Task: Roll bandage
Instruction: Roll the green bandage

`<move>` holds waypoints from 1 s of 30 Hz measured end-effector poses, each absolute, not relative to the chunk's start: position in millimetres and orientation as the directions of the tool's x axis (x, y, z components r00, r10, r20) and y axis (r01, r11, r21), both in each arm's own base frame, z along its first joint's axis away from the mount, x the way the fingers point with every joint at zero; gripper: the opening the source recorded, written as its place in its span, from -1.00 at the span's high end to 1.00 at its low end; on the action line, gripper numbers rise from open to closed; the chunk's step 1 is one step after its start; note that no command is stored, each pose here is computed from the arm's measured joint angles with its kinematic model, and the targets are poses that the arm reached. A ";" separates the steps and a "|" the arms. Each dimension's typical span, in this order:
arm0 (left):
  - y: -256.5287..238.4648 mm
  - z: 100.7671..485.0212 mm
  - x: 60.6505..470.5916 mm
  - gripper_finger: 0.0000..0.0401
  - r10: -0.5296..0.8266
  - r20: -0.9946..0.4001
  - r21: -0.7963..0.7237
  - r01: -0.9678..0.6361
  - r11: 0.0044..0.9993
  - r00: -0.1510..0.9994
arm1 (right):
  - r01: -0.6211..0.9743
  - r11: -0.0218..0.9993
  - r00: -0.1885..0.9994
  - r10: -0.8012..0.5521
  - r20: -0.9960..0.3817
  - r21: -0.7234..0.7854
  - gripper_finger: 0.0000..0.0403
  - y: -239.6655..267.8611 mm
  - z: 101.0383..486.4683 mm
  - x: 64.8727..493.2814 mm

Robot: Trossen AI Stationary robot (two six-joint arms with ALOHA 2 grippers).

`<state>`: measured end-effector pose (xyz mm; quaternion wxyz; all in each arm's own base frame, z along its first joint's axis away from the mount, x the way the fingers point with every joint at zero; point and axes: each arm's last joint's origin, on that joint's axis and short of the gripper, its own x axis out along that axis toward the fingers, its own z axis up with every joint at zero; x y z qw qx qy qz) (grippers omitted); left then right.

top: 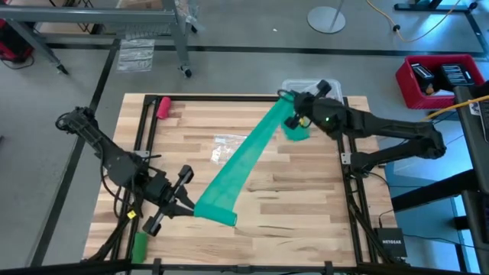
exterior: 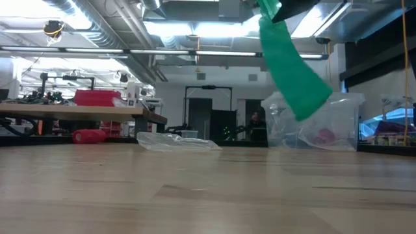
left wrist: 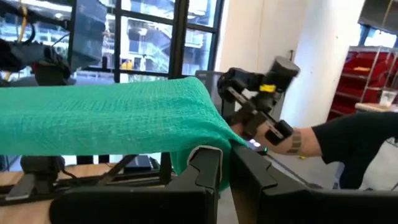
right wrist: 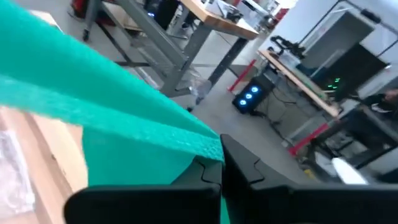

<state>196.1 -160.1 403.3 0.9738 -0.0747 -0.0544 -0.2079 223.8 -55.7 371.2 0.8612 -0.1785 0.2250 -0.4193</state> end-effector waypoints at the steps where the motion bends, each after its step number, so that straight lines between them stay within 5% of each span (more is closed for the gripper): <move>1: -160.3 403.4 195.9 0.91 -0.398 0.138 -0.106 0.413 0.904 0.907 | 0.643 0.596 0.557 -0.795 -0.240 -0.482 1.00 -57.7 372.3 221.7; 12: -149.1 423.7 198.0 0.91 -0.336 0.341 0.050 0.340 0.939 0.878 | 0.397 0.861 0.814 -0.490 -0.312 -0.318 1.00 -31.8 365.9 239.0; 20: -131.3 443.4 198.7 0.91 -0.229 0.515 0.094 0.211 0.973 0.826 | 0.223 0.946 0.888 -0.297 -0.352 -0.236 1.00 -2.7 359.5 248.5; 30: -113.5 444.9 205.3 0.91 -0.011 0.500 0.096 -0.043 0.994 0.866 | 0.062 0.980 0.915 -0.132 -0.382 -0.189 1.00 39.5 350.8 256.3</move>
